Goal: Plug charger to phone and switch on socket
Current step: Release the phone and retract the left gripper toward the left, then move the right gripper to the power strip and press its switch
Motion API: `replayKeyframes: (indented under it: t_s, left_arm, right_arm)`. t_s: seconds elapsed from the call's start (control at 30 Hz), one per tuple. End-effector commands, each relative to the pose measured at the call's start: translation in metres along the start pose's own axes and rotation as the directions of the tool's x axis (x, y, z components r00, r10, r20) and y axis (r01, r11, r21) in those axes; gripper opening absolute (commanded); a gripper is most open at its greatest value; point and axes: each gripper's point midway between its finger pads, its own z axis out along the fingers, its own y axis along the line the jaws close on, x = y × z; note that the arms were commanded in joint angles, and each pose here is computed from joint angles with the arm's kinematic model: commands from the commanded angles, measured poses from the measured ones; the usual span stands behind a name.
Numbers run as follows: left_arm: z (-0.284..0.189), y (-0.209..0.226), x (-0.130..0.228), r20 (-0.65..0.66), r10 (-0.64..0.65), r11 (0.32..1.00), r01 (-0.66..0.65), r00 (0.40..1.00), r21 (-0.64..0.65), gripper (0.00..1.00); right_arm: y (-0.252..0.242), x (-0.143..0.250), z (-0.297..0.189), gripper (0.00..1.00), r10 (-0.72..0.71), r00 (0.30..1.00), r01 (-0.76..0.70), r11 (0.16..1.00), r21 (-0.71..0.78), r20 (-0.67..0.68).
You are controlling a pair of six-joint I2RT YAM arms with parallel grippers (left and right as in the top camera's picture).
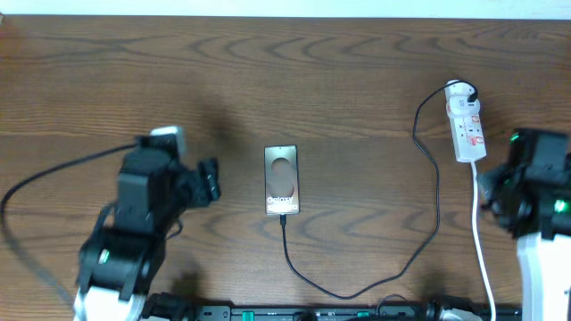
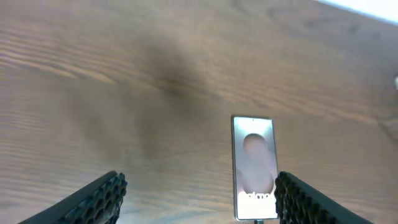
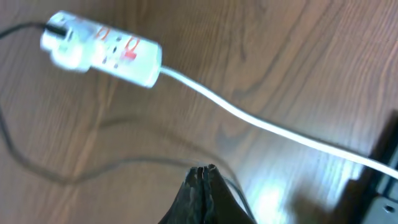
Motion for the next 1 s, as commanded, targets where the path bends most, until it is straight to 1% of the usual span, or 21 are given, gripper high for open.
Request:
replayKeyframes:
  t_s: [0.0,0.07,0.13,0.2,0.23,0.27,0.37,0.6,0.67,0.83,0.97]
  left_arm:
    - [-0.035,0.013,-0.006,0.103,0.018,0.999,-0.012,0.995,-0.053,0.78]
    - [-0.055,0.024,0.000,0.140,0.018,0.996,-0.005,0.990,-0.093,0.78]
    - [-0.068,0.033,0.006,0.160,0.019,0.992,0.002,0.987,-0.129,0.78]
    - [-0.078,0.036,0.009,0.187,0.019,0.991,0.006,0.982,-0.134,0.79]
    - [-0.083,0.036,0.008,0.207,0.018,0.992,0.008,0.978,-0.127,0.95]
    - [-0.086,0.035,0.006,0.226,0.017,0.992,0.011,0.974,-0.123,1.00]
    - [-0.092,0.035,0.005,0.252,0.016,0.993,0.014,0.968,-0.116,1.00]
    - [-0.091,0.037,0.009,0.234,0.017,0.992,0.012,0.972,-0.123,1.00]
    - [-0.090,0.039,0.014,0.210,0.018,0.991,0.010,0.977,-0.132,1.00]
    - [-0.087,0.045,0.031,0.140,0.021,0.988,0.002,0.990,-0.157,1.00]
    - [-0.087,0.046,0.034,0.128,0.021,0.987,0.000,0.992,-0.162,0.99]
  right_arm:
    - [0.009,-0.010,0.030,0.01,-0.035,0.994,0.034,0.999,-0.012,-0.102]
    - [0.016,-0.017,0.056,0.01,-0.002,0.988,0.002,1.000,-0.001,-0.155]
    - [0.026,-0.023,0.071,0.01,0.003,0.984,-0.003,1.000,-0.001,-0.176]
    - [0.040,-0.031,0.083,0.01,-0.006,0.981,0.005,1.000,-0.008,-0.193]
    - [0.047,-0.038,0.088,0.01,-0.015,0.981,0.014,1.000,-0.006,-0.194]
    - [0.054,-0.043,0.093,0.01,-0.025,0.980,0.024,1.000,-0.007,-0.195]
    - [0.074,-0.055,0.108,0.01,-0.029,0.973,0.029,1.000,-0.004,-0.227]
    - [0.118,-0.071,0.149,0.01,-0.030,0.955,0.021,0.999,-0.035,-0.295]
    - [0.124,-0.069,0.161,0.01,-0.030,0.947,0.020,0.999,-0.035,-0.320]
    - [0.121,-0.055,0.200,0.01,-0.027,0.929,0.034,0.999,0.014,-0.369]
    - [0.132,-0.047,0.226,0.01,-0.066,0.918,0.055,0.998,-0.041,-0.391]
